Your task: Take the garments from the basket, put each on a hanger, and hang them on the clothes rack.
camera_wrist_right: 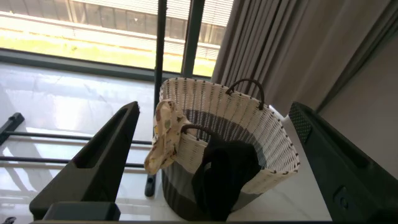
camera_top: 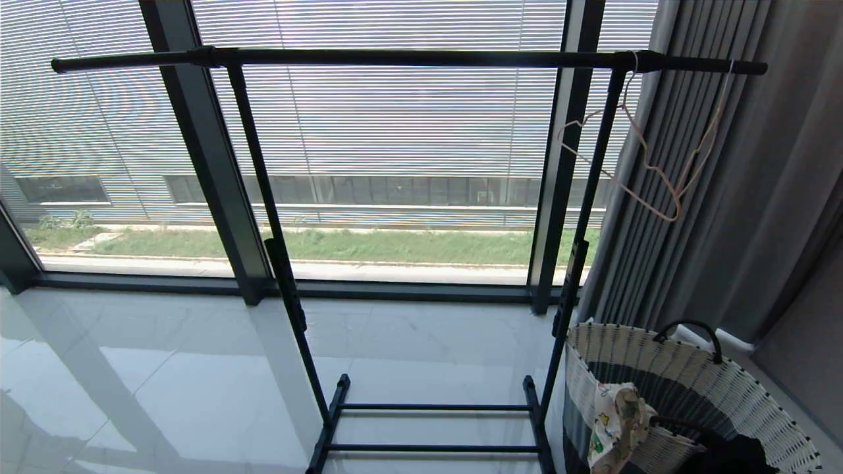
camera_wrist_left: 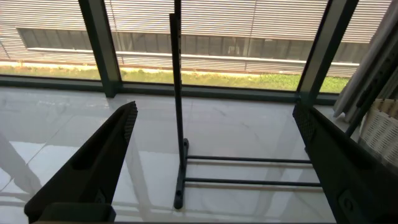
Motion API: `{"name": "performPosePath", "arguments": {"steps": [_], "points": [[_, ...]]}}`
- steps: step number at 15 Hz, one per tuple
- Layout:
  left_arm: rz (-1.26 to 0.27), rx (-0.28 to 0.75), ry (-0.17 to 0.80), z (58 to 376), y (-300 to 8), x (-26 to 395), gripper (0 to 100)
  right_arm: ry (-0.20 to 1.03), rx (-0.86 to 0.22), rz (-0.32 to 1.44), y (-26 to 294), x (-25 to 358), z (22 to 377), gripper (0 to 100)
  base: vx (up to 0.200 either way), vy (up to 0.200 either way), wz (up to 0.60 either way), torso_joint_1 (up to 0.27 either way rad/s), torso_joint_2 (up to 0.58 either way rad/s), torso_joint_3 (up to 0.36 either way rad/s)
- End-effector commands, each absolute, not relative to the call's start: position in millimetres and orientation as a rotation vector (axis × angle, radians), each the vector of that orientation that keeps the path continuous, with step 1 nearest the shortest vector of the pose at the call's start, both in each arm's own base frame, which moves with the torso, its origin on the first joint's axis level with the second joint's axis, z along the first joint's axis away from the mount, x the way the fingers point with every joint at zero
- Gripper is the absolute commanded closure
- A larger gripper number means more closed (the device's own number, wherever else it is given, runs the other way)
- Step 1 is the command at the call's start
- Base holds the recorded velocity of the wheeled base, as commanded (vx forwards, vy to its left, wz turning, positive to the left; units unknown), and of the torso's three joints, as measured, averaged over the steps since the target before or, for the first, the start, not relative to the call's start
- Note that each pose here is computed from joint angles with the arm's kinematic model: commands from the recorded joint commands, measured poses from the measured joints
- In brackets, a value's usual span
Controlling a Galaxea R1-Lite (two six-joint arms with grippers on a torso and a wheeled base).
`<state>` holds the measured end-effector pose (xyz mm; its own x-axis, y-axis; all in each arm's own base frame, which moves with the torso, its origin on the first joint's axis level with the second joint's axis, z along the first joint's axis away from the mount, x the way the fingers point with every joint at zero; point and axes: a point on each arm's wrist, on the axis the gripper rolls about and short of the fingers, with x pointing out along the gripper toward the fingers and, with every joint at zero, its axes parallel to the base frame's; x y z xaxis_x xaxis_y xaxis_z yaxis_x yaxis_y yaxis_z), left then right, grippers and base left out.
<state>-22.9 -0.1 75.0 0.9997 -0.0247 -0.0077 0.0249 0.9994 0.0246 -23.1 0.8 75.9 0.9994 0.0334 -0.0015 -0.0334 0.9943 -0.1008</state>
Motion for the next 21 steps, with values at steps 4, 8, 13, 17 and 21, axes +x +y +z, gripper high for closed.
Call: {"name": "performPosePath", "arguments": {"steps": [4, 8, 13, 17, 21], "points": [[-0.025, 0.025, 0.007, 75.0, -0.1, -22.9, 0, 0.000, -0.100, 0.034, 0.8, -23.0, 75.9, 0, 0.000, 0.000, 0.00, 0.000, 0.00, 0.000], [-0.025, 0.025, 0.007, 75.0, -0.1, -22.9, 0, 0.000, -0.083, 0.034, 0.8, -23.0, 75.9, 0, 0.000, 0.000, 0.00, 0.000, 0.00, 0.000], [-0.025, 0.028, 0.006, 75.1, -0.1, -22.9, 0, 0.000, -0.074, 0.034, 0.8, -23.0, 75.9, 0, 0.000, 0.000, 0.00, -0.069, 0.19, 0.116], [-0.025, 0.023, 0.006, 75.1, -0.1, -22.9, 0, 0.000, -0.074, 0.034, 0.8, -23.0, 75.9, 0, 0.000, 0.000, 0.00, -0.146, 0.43, 0.283], [-0.025, 0.026, 0.006, 75.1, -0.1, -22.9, 0, 0.000, -0.074, 0.034, 0.8, -23.0, 75.9, 0, 0.000, 0.000, 0.00, -0.113, 0.41, 0.292]]}}
